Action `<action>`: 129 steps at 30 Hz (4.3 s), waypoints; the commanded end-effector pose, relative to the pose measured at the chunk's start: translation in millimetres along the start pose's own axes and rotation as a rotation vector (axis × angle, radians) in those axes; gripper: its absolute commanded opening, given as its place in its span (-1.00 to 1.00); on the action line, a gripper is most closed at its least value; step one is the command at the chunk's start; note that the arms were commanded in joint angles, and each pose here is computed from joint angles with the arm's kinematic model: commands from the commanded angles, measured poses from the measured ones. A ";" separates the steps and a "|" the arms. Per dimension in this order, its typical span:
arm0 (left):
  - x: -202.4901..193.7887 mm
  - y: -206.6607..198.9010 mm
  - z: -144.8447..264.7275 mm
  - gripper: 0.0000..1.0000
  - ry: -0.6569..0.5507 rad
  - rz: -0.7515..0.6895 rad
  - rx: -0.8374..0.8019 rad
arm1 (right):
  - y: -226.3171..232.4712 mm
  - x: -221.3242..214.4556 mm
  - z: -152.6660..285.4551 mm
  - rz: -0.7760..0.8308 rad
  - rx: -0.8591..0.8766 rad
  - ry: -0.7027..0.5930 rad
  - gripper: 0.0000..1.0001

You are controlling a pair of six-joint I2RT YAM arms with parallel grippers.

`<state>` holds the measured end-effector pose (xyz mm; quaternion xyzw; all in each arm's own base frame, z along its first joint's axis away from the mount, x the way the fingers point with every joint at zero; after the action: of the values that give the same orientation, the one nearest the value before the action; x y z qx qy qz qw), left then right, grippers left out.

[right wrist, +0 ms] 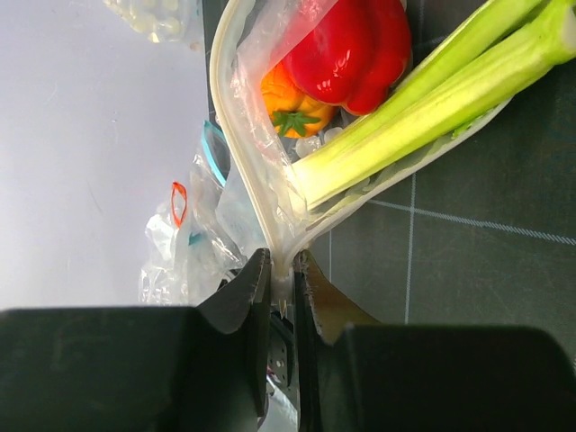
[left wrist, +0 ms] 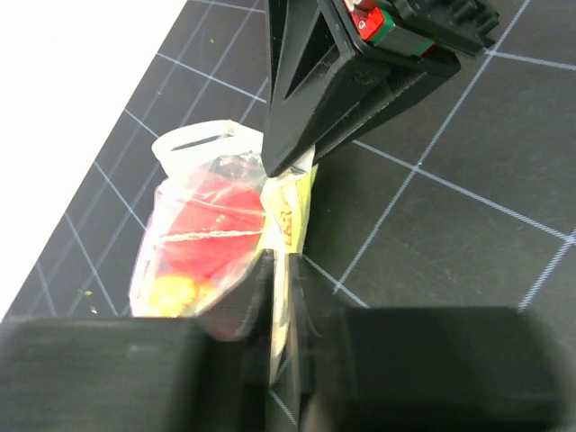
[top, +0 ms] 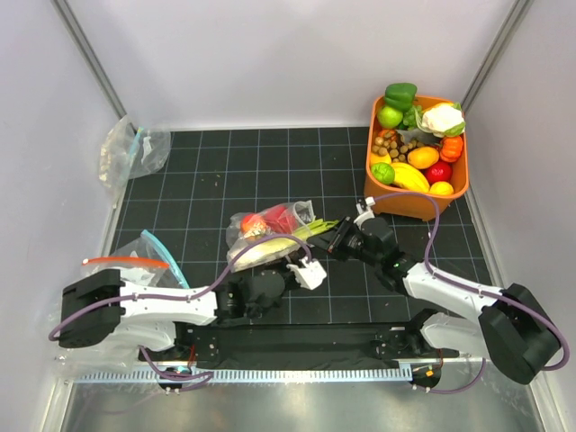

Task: Place the food in the zip-top bag and seal the zipper
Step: Zip the zipper food storage bag at the center of the board.

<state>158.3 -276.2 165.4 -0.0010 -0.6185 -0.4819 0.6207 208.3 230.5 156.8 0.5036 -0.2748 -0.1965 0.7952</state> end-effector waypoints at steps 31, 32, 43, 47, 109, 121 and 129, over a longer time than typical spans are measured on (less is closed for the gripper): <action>-9.7 -1.7 -19.7 -1.00 0.014 0.119 -0.140 | 6.9 -8.4 -11.7 -0.048 0.083 0.096 -0.94; -8.1 -1.9 -17.5 -1.00 0.002 0.124 -0.150 | 6.7 -6.6 -11.3 -0.048 0.081 0.089 -0.93; 9.3 -0.8 13.5 -0.99 -0.112 0.145 -0.218 | -9.3 13.7 -7.7 -0.059 0.009 0.004 -0.88; 5.1 3.7 17.8 -1.00 -0.098 0.154 -0.192 | -10.3 15.9 -6.3 -0.066 0.011 -0.003 -0.88; 27.9 -37.6 -63.9 -0.99 -0.059 -0.091 -0.115 | 13.1 -0.1 41.0 -0.161 -0.135 -0.142 -0.98; 66.4 -56.6 -24.6 -1.00 -0.209 -0.094 -0.318 | -4.3 15.6 35.0 -0.168 -0.216 -0.204 -0.98; 79.0 -71.3 -6.4 -1.00 -0.251 -0.128 -0.368 | -13.9 27.0 36.2 -0.181 -0.242 -0.245 -0.98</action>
<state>109.8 -358.0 150.3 -0.1044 -0.5626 -0.6370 0.5166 195.7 184.6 148.7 0.3885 -0.2727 -0.3580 0.8041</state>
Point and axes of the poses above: each gripper's point midway between its finger pads, its own z axis back along the fingers, its own y axis along the line the jaws close on, x = y × z, the point moved 5 cm from there along z, back along the fingers, and after that the axes turned 3 degrees about -z, right-handed, at the moved point
